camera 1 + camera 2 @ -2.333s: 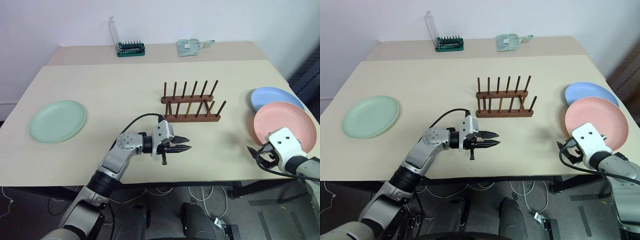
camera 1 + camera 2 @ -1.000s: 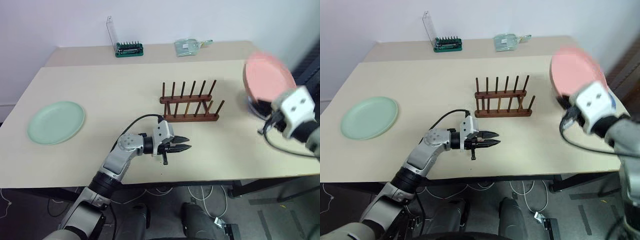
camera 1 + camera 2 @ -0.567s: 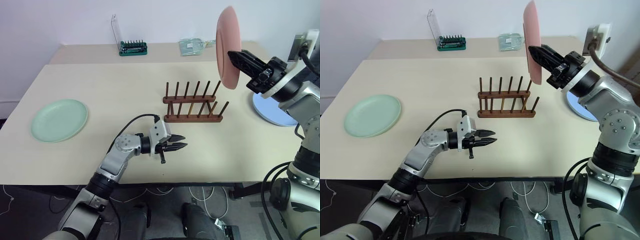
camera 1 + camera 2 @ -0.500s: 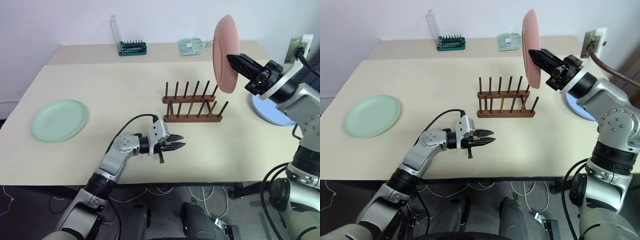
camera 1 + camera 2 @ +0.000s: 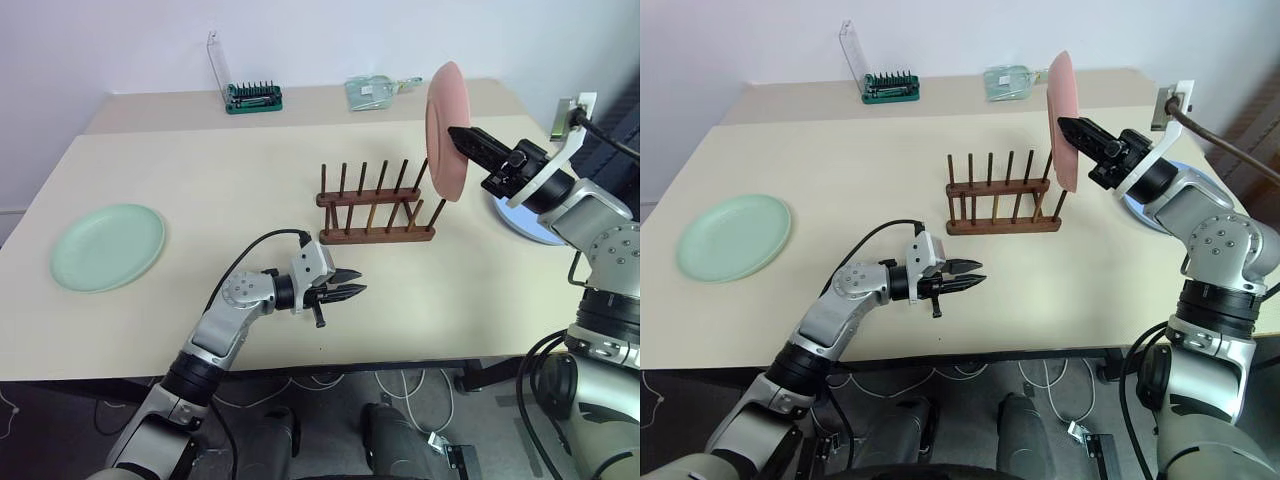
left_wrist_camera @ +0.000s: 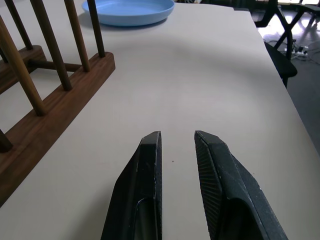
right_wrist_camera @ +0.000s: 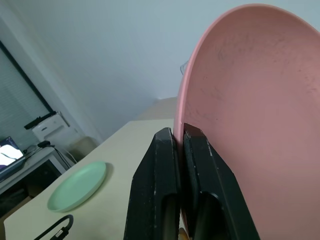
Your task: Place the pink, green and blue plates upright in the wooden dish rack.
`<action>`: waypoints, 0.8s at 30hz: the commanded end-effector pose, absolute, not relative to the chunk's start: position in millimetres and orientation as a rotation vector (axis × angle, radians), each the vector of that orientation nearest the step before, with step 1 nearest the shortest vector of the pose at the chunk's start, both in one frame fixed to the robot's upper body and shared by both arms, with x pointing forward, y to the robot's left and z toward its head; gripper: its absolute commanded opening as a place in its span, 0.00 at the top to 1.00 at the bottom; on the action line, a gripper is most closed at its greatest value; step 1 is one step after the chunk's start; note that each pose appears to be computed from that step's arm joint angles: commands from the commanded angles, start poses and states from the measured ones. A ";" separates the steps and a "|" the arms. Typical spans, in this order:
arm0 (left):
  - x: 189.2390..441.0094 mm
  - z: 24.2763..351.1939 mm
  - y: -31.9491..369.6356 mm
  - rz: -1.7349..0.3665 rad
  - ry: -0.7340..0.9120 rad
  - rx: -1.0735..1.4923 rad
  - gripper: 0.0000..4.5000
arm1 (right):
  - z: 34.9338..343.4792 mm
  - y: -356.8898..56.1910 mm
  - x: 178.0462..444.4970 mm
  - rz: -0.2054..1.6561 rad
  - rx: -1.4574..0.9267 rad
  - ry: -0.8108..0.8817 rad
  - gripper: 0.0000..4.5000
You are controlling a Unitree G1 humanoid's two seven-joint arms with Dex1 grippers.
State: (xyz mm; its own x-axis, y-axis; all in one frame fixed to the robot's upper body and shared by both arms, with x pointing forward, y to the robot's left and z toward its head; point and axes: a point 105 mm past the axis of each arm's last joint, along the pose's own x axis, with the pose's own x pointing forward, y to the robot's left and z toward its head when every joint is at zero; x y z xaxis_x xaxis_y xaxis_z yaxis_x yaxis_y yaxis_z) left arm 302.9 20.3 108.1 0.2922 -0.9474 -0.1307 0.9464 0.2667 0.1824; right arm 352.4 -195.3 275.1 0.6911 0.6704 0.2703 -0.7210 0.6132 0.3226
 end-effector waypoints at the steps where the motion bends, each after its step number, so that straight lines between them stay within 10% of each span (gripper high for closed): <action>1: 302.3 117.8 23.2 -1.268 -0.043 0.237 0.77 | 300.1 -187.6 342.3 0.868 0.395 -0.222 0.99; 24: 303.1 118.6 21.5 -1.271 -0.042 0.234 0.77 | 283.6 -189.4 351.6 0.868 0.492 -0.166 0.99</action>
State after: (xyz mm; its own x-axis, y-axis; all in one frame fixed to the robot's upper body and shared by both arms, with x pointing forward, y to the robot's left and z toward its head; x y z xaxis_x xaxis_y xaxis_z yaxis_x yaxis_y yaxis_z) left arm 302.8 20.1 107.7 0.2913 -0.9474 -0.1326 0.9474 0.2664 0.1774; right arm 353.7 -187.7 275.1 0.6573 0.6937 0.2946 -0.7486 0.5559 0.3614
